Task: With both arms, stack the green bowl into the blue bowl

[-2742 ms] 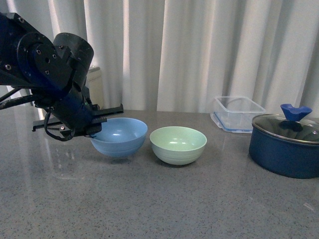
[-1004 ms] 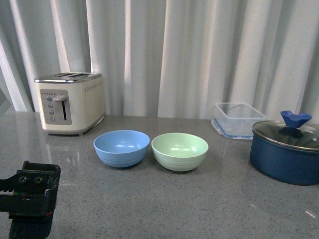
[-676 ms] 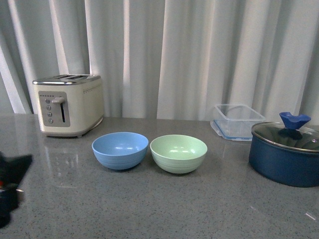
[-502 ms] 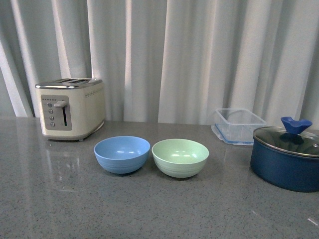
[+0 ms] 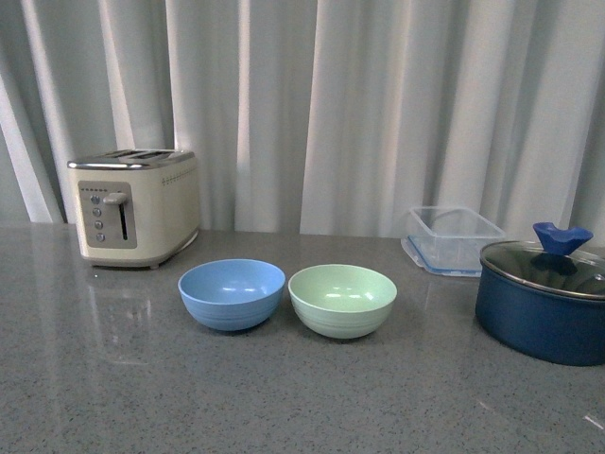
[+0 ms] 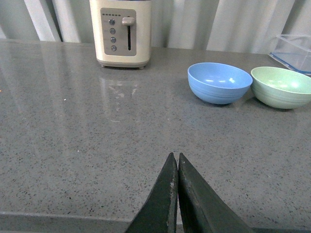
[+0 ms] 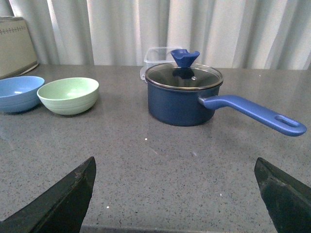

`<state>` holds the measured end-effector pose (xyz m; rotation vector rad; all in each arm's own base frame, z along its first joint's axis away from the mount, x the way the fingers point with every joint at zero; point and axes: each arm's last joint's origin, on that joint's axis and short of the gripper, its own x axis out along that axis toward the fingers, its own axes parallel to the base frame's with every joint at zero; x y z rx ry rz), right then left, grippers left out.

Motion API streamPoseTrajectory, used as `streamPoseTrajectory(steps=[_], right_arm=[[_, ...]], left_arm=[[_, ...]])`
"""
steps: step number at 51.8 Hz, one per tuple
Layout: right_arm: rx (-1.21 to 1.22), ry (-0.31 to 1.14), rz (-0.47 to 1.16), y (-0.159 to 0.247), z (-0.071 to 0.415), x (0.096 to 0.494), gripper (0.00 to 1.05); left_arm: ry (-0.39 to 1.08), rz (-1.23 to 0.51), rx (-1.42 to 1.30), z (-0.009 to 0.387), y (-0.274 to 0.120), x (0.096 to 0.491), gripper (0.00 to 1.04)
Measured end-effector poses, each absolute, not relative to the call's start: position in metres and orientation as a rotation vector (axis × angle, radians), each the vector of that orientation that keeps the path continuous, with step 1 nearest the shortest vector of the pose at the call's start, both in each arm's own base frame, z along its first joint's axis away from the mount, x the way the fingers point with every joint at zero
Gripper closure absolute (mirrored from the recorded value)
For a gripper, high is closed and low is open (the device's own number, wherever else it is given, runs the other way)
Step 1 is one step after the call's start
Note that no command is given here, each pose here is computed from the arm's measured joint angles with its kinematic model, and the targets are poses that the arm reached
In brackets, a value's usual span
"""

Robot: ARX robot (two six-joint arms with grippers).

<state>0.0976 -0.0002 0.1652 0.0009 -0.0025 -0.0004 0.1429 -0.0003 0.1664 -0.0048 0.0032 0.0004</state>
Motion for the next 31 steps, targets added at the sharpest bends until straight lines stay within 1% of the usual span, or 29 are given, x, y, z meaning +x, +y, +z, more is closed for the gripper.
streamPoseTrajectory(steps=[31], right_arm=[[0.001, -0.002, -0.002, 0.0, 0.165, 0.098, 0.1]], left_arm=[[-0.023, -0.001, -0.005, 0.174, 0.0, 0.118, 1.01]])
